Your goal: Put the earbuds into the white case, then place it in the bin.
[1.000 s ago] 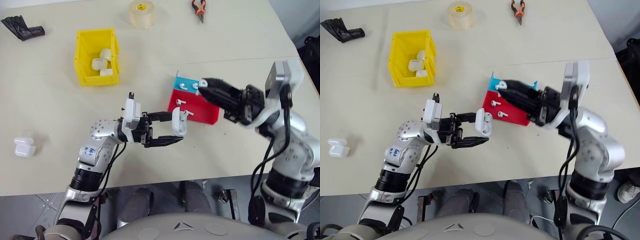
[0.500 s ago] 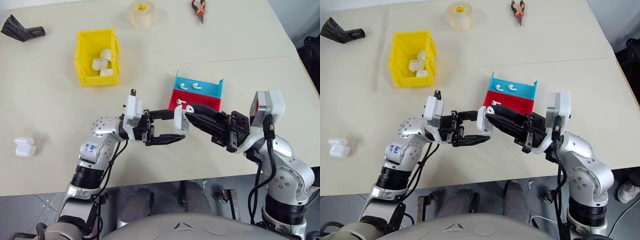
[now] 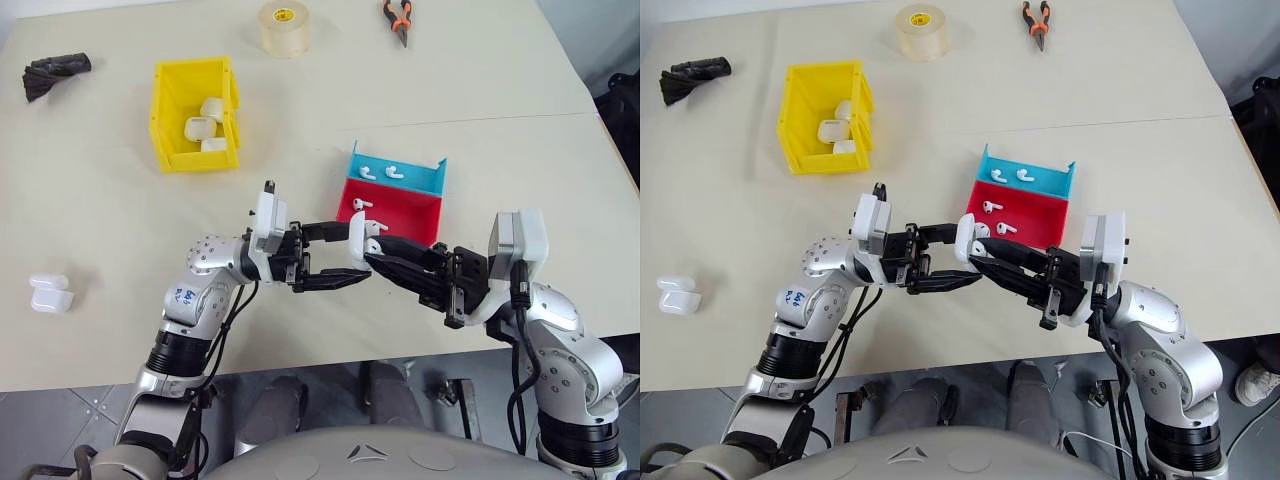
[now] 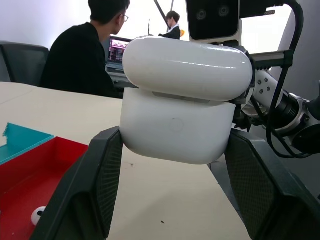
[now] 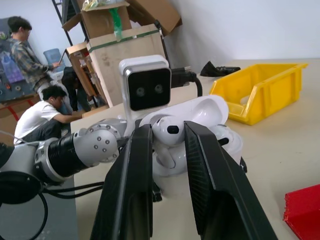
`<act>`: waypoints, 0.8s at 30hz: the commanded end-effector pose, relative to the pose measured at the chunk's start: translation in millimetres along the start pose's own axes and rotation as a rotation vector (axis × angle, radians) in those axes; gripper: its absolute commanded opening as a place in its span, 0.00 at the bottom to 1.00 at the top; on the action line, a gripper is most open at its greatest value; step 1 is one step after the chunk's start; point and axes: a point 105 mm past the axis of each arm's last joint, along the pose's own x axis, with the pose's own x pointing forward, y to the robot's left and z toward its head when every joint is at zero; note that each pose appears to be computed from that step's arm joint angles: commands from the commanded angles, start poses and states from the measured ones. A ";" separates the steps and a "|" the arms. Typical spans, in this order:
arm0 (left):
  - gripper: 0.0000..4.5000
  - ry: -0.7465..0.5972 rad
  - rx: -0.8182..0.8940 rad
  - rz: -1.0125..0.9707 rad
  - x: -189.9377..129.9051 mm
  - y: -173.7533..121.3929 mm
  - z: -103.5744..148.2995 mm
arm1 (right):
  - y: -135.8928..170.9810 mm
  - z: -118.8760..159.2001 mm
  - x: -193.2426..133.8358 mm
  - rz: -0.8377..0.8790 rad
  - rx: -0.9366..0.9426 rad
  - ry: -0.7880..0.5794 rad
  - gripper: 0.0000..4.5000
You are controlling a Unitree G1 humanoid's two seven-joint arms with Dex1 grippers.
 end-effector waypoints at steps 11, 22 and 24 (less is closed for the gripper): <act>0.61 -0.048 0.048 -0.035 3.7 -1.8 15.2 | -3.1 -9.5 -2.8 -0.018 -0.002 0.057 0.28; 0.61 0.191 0.142 -0.026 -5.7 7.1 4.9 | -23.4 12.8 -33.2 -0.053 -0.126 0.256 0.99; 0.61 0.282 0.203 -0.012 -6.4 13.5 1.6 | -23.9 19.8 -34.6 -0.040 -0.124 0.272 0.99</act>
